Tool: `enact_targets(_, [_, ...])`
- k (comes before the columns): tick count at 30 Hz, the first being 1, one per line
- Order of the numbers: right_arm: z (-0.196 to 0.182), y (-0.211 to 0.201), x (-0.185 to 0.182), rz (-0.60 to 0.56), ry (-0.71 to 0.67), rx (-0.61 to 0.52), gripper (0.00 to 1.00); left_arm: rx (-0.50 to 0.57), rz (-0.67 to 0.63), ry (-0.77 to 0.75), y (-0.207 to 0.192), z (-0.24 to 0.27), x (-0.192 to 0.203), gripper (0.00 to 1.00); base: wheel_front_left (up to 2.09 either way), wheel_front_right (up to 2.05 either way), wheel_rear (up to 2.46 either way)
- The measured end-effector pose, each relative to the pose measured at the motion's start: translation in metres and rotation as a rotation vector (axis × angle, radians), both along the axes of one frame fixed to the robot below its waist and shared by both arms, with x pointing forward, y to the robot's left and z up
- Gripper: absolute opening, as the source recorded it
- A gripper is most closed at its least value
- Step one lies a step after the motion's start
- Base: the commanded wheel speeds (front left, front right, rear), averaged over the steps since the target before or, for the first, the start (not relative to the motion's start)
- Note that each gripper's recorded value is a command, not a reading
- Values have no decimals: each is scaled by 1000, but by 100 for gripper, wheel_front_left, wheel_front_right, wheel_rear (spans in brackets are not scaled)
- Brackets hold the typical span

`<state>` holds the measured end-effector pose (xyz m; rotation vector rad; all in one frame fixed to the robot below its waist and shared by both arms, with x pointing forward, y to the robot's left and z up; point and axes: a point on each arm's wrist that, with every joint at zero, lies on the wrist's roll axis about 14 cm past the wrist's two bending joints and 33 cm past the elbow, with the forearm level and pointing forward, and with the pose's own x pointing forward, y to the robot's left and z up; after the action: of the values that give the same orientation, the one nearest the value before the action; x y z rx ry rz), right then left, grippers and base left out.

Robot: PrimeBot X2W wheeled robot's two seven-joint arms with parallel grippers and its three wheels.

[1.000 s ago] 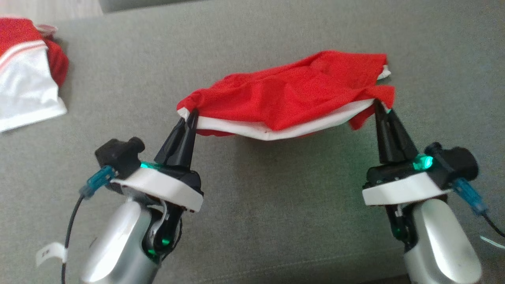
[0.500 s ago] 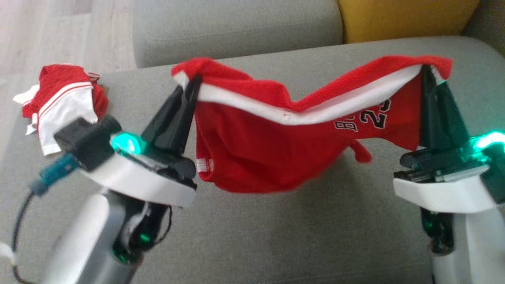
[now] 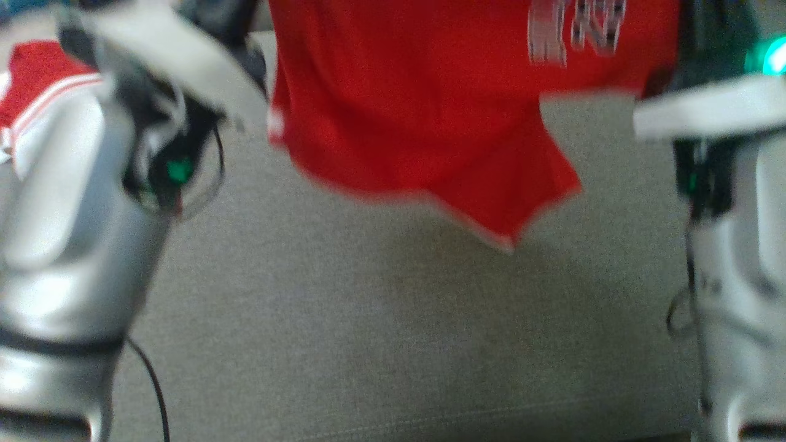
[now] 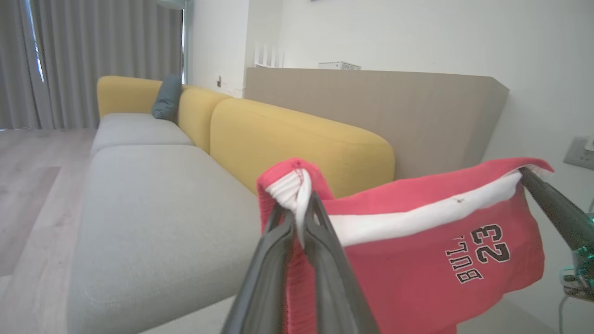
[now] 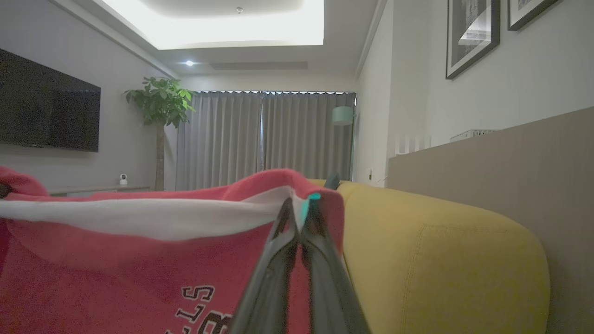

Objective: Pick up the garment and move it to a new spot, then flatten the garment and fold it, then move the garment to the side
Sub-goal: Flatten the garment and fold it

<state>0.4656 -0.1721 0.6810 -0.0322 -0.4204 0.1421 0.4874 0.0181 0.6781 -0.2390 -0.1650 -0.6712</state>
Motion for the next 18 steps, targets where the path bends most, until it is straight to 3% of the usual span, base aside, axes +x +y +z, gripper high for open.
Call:
enact_targets(6, [38, -2, 68, -14, -96, -21, 0, 4, 91, -110, 0, 37, 77, 0, 0, 0, 0])
enact_targets(9, [38, -4, 96, -32, -98, -44, 0, -14, 131, -173, -2, 48, 106, 0, 0, 0, 0])
enact_targets(13, [-14, -12, 126, -49, 27, -49, 0, -10, 155, -123, -5, 8, 140, 0, 0, 0, 0])
enact_targets(18, [-113, -3, 140, -8, 259, -14, 0, 14, 160, 95, -3, -107, 158, 0, 0, 0, 0])
